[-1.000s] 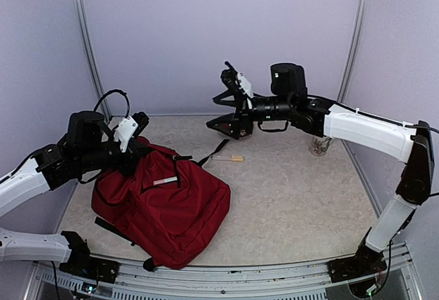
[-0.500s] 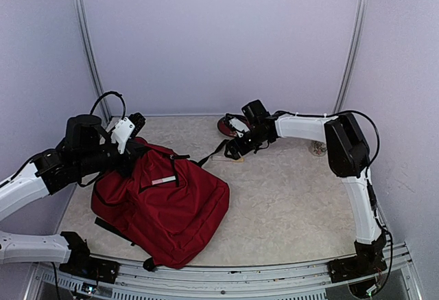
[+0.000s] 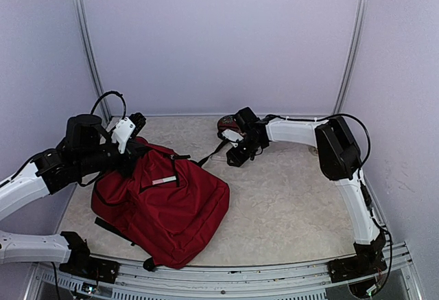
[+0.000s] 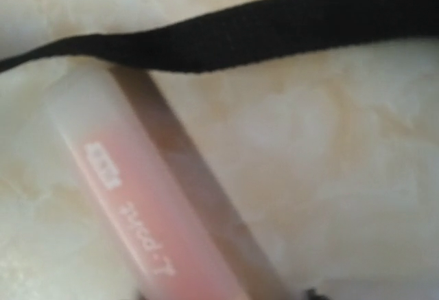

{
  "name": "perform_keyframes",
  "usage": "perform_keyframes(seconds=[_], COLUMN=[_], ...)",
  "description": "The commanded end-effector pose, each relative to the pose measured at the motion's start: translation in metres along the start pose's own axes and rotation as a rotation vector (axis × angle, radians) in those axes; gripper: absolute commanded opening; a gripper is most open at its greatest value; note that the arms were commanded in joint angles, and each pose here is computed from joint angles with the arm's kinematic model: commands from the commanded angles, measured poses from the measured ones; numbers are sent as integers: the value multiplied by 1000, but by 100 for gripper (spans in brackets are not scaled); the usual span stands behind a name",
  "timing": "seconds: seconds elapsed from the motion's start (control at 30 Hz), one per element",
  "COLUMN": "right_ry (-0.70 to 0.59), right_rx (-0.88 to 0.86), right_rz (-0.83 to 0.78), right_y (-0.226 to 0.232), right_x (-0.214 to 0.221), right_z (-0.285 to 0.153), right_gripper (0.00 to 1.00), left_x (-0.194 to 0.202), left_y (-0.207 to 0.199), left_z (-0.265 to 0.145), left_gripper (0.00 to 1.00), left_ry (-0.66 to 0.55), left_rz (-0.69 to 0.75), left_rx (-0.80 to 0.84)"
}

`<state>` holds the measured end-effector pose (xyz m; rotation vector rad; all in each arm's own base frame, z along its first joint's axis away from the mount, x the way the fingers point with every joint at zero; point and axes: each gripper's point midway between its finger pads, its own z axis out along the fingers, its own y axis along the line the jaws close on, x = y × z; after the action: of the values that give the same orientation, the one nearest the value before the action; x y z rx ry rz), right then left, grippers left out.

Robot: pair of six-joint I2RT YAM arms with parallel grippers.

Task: Pack the student bag
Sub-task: Move the pen to the center of the board.

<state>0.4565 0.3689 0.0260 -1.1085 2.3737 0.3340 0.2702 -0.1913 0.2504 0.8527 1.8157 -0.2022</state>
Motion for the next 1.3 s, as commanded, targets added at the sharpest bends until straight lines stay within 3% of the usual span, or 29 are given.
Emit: perform_keyframes(seconds=[0.0, 0.17, 0.4, 0.53, 0.67, 1.07, 1.2, 1.27], right_ry=[128, 155, 265, 422, 590, 486, 475, 473], right_rx=[31, 72, 74, 25, 41, 55, 40, 33], right_rz=[-77, -54, 65, 160, 209, 99, 77, 76], right_y=[19, 16, 26, 45, 54, 34, 33, 33], right_x=[32, 40, 94, 147, 192, 118, 105, 101], right_z=[7, -3, -38, -65, -83, -45, -32, -29], right_gripper=[47, 33, 30, 37, 54, 72, 69, 60], left_x=[-29, -29, -28, -28, -28, -28, -27, -27], left_y=[8, 9, 9, 8, 7, 9, 9, 9], left_z=[-4, -5, -6, -5, -3, -7, -7, -7], left_gripper=[0, 0, 0, 0, 0, 0, 0, 0], left_ry=[-113, -112, -116, -114, -113, -119, -117, -118], left_rz=[-1, 0, -1, 1, 1, 1, 1, 1], left_rx=[-24, -29, -29, -23, -16, -27, -28, -28])
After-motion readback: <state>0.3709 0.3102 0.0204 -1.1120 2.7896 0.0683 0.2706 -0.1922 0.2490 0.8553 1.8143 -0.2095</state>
